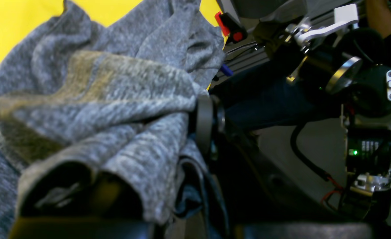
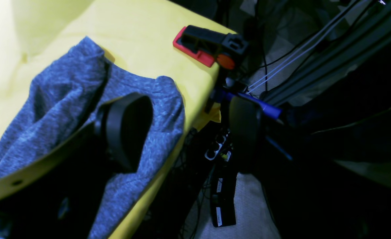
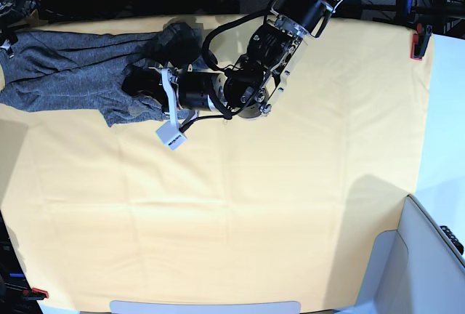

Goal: Fold the T-shirt properly
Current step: 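Fold the strip end with the left gripper toward the right gripper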

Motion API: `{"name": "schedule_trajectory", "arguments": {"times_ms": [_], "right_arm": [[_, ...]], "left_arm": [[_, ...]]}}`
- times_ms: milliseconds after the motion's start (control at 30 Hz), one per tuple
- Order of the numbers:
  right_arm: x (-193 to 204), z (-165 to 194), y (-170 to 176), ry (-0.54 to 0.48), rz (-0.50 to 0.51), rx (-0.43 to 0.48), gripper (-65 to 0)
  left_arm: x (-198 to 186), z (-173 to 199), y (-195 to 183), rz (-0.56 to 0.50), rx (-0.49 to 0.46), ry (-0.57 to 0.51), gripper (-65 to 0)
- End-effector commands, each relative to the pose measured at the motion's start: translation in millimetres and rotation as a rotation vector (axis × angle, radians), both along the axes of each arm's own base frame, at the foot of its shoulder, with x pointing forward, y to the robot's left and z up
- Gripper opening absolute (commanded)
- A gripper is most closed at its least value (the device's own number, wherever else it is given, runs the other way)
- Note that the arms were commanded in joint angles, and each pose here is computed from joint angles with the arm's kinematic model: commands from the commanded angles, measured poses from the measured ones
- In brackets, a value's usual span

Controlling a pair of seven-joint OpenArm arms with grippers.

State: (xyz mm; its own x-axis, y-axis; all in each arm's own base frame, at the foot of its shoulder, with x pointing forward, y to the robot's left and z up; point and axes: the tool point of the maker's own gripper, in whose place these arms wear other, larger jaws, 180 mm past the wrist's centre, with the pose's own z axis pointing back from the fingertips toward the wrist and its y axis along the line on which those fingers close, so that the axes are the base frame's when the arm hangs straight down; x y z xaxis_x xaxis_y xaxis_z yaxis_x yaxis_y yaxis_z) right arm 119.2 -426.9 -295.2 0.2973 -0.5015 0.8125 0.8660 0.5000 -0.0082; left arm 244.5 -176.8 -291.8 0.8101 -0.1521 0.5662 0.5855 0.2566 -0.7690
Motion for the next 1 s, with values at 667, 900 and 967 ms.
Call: {"name": "schedule_trajectory", "arguments": {"times_ms": [667, 900, 967], "right_arm": [[-7.4, -8.4, 3.9, 0.009, -0.014, 0.01, -25.6], [-11.8, -10.4, 4.3, 0.023, -0.014, 0.011, -25.6], [-12.7, -10.7, 4.3, 0.026, -0.014, 0.011, -25.6]], "left_arm": [[9.2, 32.9, -13.6, -0.039, -0.052, -0.094, -52.0], [7.7, 33.1, -15.0, -0.04, -0.056, -0.09, -52.0], [6.7, 33.1, -15.8, -0.042, -0.057, -0.088, -51.7]]}}
